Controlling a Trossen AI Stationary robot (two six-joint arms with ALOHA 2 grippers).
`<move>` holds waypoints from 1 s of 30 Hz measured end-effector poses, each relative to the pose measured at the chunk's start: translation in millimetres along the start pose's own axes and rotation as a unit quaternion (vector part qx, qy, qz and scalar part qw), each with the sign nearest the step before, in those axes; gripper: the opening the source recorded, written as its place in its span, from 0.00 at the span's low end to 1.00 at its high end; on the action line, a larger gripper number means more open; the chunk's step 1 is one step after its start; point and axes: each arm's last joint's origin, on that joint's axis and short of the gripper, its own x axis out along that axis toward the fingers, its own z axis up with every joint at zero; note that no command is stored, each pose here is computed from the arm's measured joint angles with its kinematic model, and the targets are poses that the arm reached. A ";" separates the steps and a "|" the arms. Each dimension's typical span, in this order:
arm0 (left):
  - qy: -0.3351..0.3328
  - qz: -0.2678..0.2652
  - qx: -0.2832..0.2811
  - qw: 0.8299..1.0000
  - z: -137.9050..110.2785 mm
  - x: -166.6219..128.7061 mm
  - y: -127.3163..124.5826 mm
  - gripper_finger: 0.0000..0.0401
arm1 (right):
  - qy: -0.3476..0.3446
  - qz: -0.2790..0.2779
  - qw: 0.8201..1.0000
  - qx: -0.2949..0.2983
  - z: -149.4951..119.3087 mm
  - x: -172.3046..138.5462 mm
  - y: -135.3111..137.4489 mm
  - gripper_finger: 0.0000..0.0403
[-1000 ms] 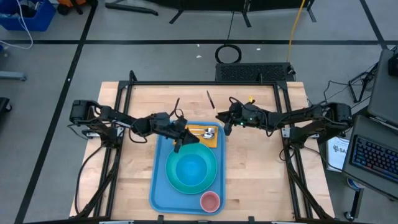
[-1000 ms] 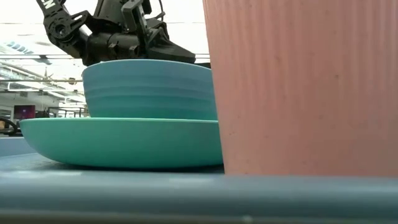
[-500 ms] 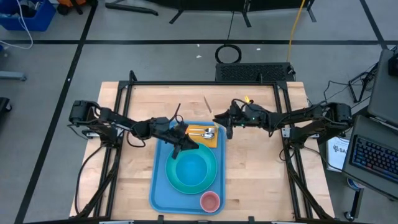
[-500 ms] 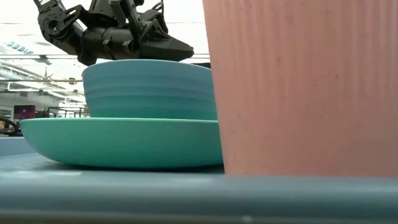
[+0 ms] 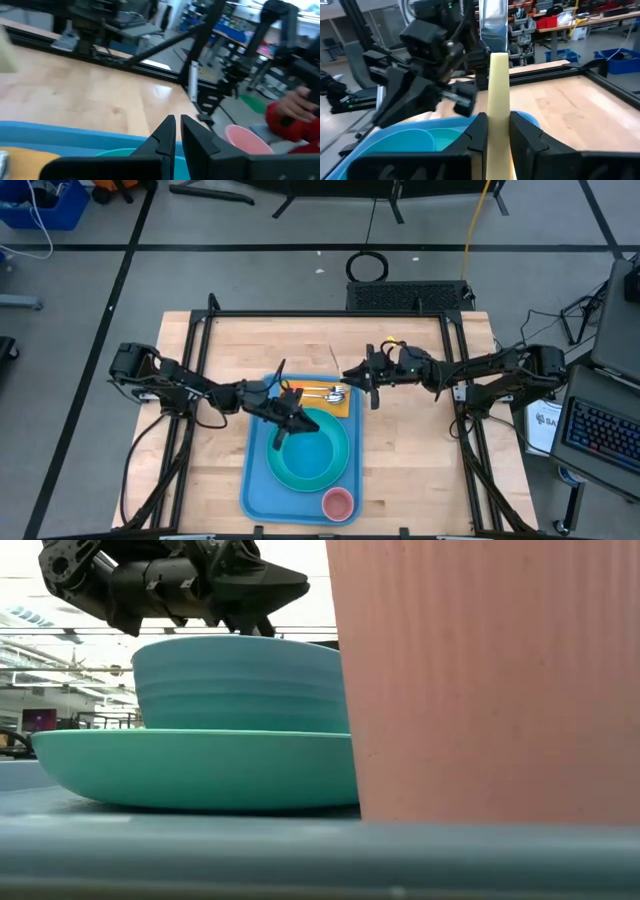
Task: Set up tray
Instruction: Put the light green knife on top of the orange napkin to the bottom of the orange spoon
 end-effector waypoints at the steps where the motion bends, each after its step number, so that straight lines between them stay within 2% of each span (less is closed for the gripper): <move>1: -0.003 0.009 0.000 1.000 -0.1 0.2 -0.2 0.08 | 0.001 0.001 1.000 0.000 -0.2 0.1 0.0 0.10; 4: -0.030 0.064 0.009 0.997 2.1 0.1 1.9 0.08 | 0.000 0.001 1.000 0.001 -0.1 0.0 -0.1 0.10; 8: -0.111 0.158 0.026 0.981 20.1 -7.5 2.9 0.08 | 0.003 0.001 1.000 0.012 -0.6 0.1 0.2 0.10; 10: -0.125 0.184 0.026 0.975 25.7 -11.5 2.0 0.08 | 0.004 0.006 1.000 0.014 -1.1 0.7 3.1 0.10; 21: -0.136 0.176 -0.010 0.975 28.2 -12.9 1.9 0.08 | 0.001 0.024 1.000 -0.003 -1.9 2.4 13.6 0.10; 25: -0.135 0.188 0.016 0.973 29.9 -14.1 5.9 0.08 | -0.036 0.041 0.998 -0.034 5.4 2.1 15.6 0.10; 30: -0.136 0.198 0.027 0.970 31.2 -15.3 9.6 0.08 | -0.048 0.057 0.996 -0.041 8.0 1.8 17.0 0.10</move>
